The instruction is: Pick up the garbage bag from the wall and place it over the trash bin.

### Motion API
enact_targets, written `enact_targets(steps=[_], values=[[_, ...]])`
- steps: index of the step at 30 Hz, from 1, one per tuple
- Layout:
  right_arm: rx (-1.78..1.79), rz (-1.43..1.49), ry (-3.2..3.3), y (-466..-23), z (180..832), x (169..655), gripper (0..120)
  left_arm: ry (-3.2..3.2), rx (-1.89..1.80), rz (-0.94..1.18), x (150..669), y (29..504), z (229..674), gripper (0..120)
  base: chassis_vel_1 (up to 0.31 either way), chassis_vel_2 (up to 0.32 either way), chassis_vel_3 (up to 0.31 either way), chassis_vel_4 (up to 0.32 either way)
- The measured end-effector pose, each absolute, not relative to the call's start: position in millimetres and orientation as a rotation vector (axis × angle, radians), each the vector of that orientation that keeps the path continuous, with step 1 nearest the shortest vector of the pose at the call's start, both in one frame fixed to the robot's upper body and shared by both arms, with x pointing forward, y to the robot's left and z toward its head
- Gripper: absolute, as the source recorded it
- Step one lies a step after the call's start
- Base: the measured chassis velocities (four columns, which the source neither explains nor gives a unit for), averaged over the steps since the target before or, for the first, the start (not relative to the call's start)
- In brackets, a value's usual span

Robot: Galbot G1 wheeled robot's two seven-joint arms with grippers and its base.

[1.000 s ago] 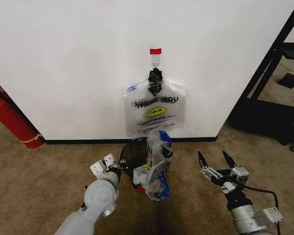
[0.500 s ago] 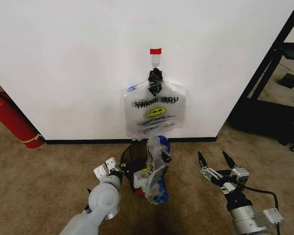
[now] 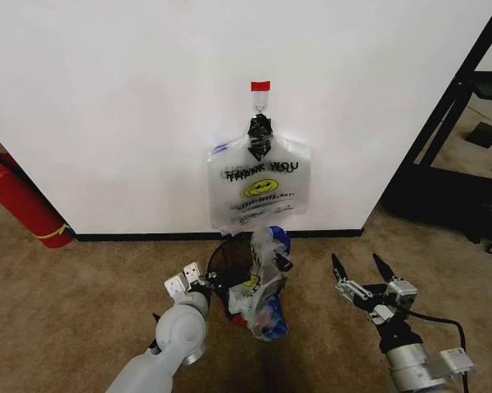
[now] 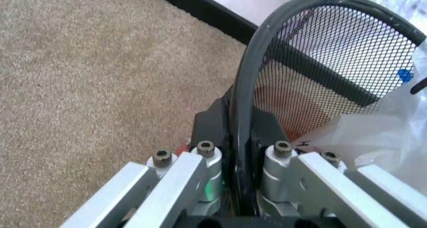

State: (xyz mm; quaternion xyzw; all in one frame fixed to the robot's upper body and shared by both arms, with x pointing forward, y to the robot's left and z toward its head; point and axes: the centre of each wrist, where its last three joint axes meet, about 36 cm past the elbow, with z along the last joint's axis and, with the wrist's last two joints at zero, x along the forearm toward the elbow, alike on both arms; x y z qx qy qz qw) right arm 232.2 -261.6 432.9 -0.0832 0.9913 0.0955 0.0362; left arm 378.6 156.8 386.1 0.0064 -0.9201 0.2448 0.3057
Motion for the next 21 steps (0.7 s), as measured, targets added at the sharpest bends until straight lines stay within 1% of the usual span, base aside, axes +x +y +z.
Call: enact_targets(steps=[2, 3, 5, 6, 7, 8, 10, 11, 12, 17, 18, 19, 21], values=[[-0.255, 0.295, 3.045, -261.4, 432.8, 232.0, 100, -2.435, 0.006, 0.643, 375.5, 156.9, 385.5, 14, 0.000, 0.000, 0.000, 0.000], [-0.255, 0.295, 3.045, -261.4, 432.8, 232.0, 100, -2.435, 0.006, 0.643, 375.5, 156.9, 385.5, 14, 0.000, 0.000, 0.000, 0.000], [-0.254, 0.296, 3.047, -261.3, 432.3, 231.7, 100, -2.456, -0.010, 0.635, 373.8, 157.4, 389.3, 20, 0.000, 0.000, 0.000, 0.000], [-0.254, 0.297, 3.048, -261.0, 431.8, 231.5, 100, -2.474, -0.019, 0.629, 372.8, 158.0, 393.6, 27, 0.000, 0.000, 0.000, 0.000], [-0.255, 0.299, 3.048, -260.7, 431.7, 231.4, 100, -2.483, -0.026, 0.627, 372.1, 158.2, 396.7, 29, 0.000, 0.000, 0.000, 0.000], [-0.255, 0.301, 3.048, -260.2, 431.6, 231.3, 100, -2.498, -0.038, 0.628, 371.2, 158.2, 402.0, 35, 0.000, 0.000, 0.000, 0.000], [-0.256, 0.302, 3.047, -259.7, 431.7, 231.3, 100, -2.516, -0.049, 0.624, 370.4, 158.6, 407.3, 42, 0.000, 0.000, 0.000, 0.000], [-0.256, 0.302, 3.047, -259.7, 431.7, 231.3, 100, -2.516, -0.049, 0.624, 370.4, 158.6, 407.3, 42, 0.000, 0.000, 0.000, 0.000], [-0.256, 0.303, 3.047, -259.5, 431.7, 231.4, 100, -2.526, -0.053, 0.619, 370.1, 158.8, 409.7, 45, 0.000, 0.000, 0.000, 0.000], [-0.253, 0.301, 3.042, -259.4, 433.1, 232.0, 100, -2.646, -0.088, 0.534, 363.4, 170.0, 428.7, 68, 0.000, 0.000, 0.000, 0.000], [-0.244, 0.297, 3.040, -260.0, 433.7, 233.0, 100, -2.669, -0.097, 0.517, 361.6, 171.9, 431.5, 72, 0.000, 0.000, 0.000, 0.000], [-0.244, 0.297, 3.040, -260.0, 433.7, 233.0, 100, -2.669, -0.097, 0.517, 361.6, 171.9, 431.5, 72, 0.000, 0.000, 0.000, 0.000], [-0.195, 0.286, 3.033, -262.6, 435.5, 237.7, 100, -2.743, -0.131, 0.457, 355.2, 176.2, 439.3, 80, 0.000, 0.000, 0.000, 0.000]])
